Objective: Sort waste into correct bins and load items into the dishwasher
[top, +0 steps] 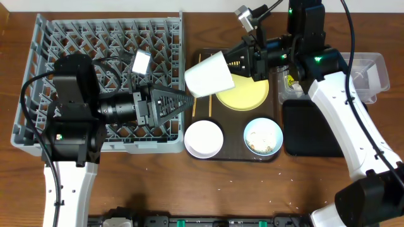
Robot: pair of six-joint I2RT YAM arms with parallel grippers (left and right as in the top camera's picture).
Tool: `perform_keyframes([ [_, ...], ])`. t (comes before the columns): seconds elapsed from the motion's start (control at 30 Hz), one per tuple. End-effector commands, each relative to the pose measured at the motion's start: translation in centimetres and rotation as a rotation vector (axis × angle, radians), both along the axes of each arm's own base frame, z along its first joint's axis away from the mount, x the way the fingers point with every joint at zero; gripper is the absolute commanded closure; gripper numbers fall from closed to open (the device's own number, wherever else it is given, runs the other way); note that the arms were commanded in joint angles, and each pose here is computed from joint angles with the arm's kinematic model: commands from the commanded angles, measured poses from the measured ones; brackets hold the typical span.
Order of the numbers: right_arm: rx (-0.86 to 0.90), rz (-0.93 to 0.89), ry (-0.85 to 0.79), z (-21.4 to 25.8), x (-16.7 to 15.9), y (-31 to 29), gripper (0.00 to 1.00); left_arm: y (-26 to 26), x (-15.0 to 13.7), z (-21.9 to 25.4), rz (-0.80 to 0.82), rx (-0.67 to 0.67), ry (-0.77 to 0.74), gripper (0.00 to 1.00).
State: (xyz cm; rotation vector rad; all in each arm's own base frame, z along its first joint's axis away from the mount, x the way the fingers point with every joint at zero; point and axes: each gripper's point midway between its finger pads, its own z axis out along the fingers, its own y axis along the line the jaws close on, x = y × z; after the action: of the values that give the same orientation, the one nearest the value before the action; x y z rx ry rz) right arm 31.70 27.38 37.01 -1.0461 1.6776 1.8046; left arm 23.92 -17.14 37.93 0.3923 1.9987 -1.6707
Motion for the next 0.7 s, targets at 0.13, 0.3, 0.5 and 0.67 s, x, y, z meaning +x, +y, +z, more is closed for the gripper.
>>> perform_keyframes([
  [0.13,0.013,0.133,0.007,0.4,-3.4,3.0,0.99,0.0,0.3,0.3,0.012,0.014,-0.039,0.1],
  [0.3,-0.013,0.119,-0.004,0.0,-3.9,4.6,0.99,0.0,0.3,0.3,0.014,0.015,-0.038,0.1],
  [0.5,-0.021,0.109,-0.006,-0.2,-3.9,5.0,0.99,0.0,0.3,0.3,0.014,0.015,-0.036,0.23],
  [0.67,-0.036,0.063,-0.017,-0.4,-3.0,5.0,0.99,0.0,0.3,0.3,0.011,0.012,-0.033,0.14],
])
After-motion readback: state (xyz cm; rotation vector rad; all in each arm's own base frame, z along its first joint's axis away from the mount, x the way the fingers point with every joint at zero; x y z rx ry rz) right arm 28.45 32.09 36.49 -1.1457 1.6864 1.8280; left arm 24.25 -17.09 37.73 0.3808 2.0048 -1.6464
